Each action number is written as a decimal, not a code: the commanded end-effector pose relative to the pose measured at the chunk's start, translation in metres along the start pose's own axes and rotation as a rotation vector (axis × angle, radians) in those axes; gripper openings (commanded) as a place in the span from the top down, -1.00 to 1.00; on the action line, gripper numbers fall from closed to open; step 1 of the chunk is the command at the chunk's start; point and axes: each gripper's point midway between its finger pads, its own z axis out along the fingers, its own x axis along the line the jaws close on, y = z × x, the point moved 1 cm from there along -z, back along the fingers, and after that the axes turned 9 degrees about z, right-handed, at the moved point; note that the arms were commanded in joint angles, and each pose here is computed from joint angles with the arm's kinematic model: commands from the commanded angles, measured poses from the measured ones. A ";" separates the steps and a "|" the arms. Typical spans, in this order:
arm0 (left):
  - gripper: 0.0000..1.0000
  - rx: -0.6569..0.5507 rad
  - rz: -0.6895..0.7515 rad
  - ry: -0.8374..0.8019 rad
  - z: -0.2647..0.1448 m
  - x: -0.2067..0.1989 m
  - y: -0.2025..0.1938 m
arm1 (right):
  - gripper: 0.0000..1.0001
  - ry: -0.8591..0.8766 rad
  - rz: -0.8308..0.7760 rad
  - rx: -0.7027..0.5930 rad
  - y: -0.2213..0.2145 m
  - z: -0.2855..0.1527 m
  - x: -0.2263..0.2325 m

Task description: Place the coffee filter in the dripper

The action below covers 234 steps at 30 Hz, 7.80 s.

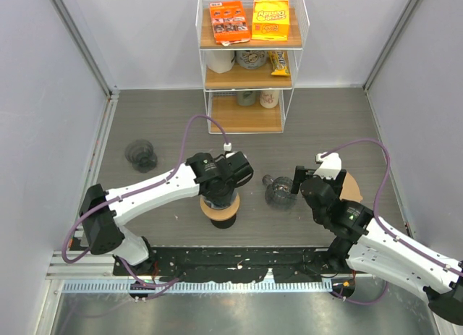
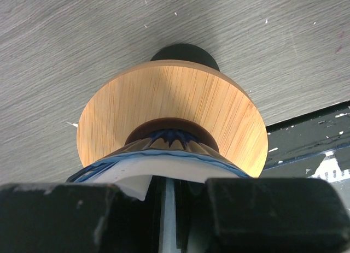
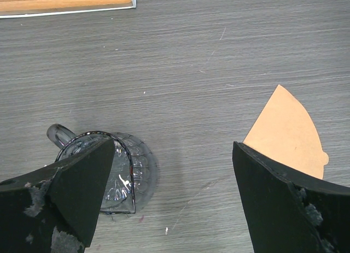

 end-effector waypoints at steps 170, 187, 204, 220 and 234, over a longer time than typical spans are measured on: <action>-0.29 -0.367 -1.335 0.384 0.083 0.402 -0.014 | -0.91 -0.008 0.120 -0.033 0.018 0.000 -0.003; 1.00 -0.376 -1.317 0.336 0.068 0.400 0.000 | -0.91 0.007 0.115 -0.038 0.029 -0.006 -0.003; 1.00 -0.684 -1.135 0.072 -0.051 0.282 0.085 | -0.91 0.468 0.066 -0.209 0.097 -0.045 0.062; 1.00 -0.834 -0.994 -0.156 -0.111 0.149 0.181 | -0.91 0.804 -0.129 -0.228 0.131 -0.060 0.155; 1.00 -0.805 -0.917 -0.169 -0.108 0.085 0.222 | -0.90 0.622 -0.127 -0.149 0.128 -0.013 0.174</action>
